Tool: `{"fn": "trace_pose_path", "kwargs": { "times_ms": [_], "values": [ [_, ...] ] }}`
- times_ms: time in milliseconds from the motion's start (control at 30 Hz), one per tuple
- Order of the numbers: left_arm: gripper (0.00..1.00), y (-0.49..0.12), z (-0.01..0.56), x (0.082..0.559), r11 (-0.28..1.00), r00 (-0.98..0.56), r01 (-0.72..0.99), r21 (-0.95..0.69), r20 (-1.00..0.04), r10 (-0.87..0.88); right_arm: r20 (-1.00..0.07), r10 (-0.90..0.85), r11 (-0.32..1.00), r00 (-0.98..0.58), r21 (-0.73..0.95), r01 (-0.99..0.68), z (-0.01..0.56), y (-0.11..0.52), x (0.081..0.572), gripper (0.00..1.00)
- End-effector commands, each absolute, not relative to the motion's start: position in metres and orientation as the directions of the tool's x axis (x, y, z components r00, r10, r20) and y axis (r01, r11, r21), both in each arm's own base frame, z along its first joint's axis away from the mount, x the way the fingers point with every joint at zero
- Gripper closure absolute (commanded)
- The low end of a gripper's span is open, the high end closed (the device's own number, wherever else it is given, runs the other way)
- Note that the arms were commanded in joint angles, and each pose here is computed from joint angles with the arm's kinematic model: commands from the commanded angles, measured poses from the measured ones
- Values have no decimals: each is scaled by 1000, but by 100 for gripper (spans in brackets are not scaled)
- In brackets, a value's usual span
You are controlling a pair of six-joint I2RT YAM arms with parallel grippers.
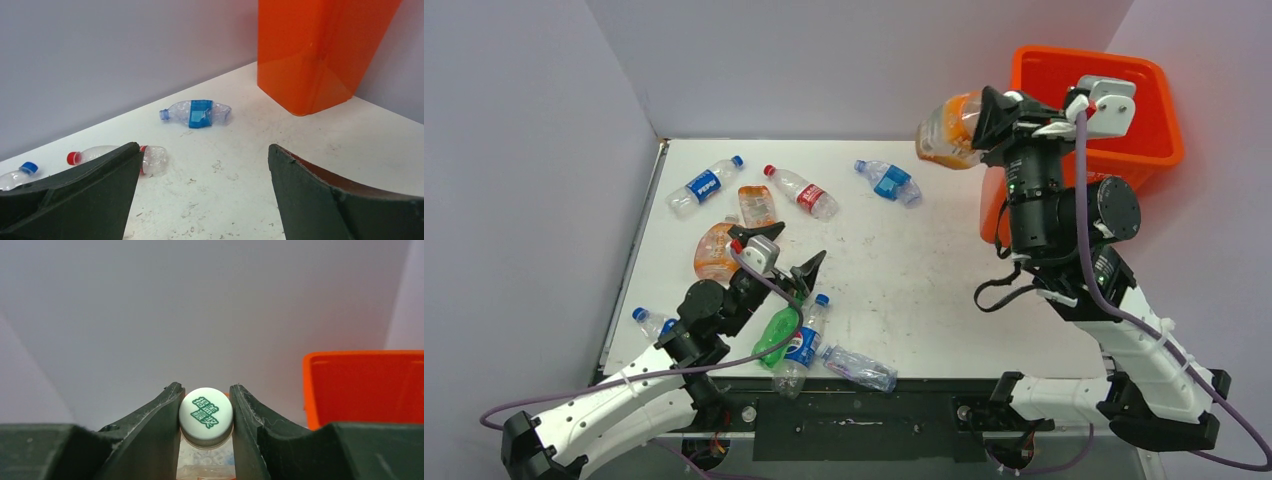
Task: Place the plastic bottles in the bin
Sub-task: Place the plastic bottle in the trash bin.
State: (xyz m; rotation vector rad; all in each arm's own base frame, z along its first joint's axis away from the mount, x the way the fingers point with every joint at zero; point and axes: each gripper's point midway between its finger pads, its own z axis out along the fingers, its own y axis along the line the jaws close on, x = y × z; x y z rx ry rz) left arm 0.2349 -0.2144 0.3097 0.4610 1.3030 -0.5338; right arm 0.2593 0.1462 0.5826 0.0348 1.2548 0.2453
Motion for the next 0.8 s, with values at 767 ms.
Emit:
{"fn": "trace_pose_path", "kwargs": {
  "times_ms": [767],
  "values": [
    [4, -170, 306, 266, 944, 161, 312, -105, -974, -162, -690, 288, 572, 664, 680, 459, 578, -129, 400, 95]
  ]
}}
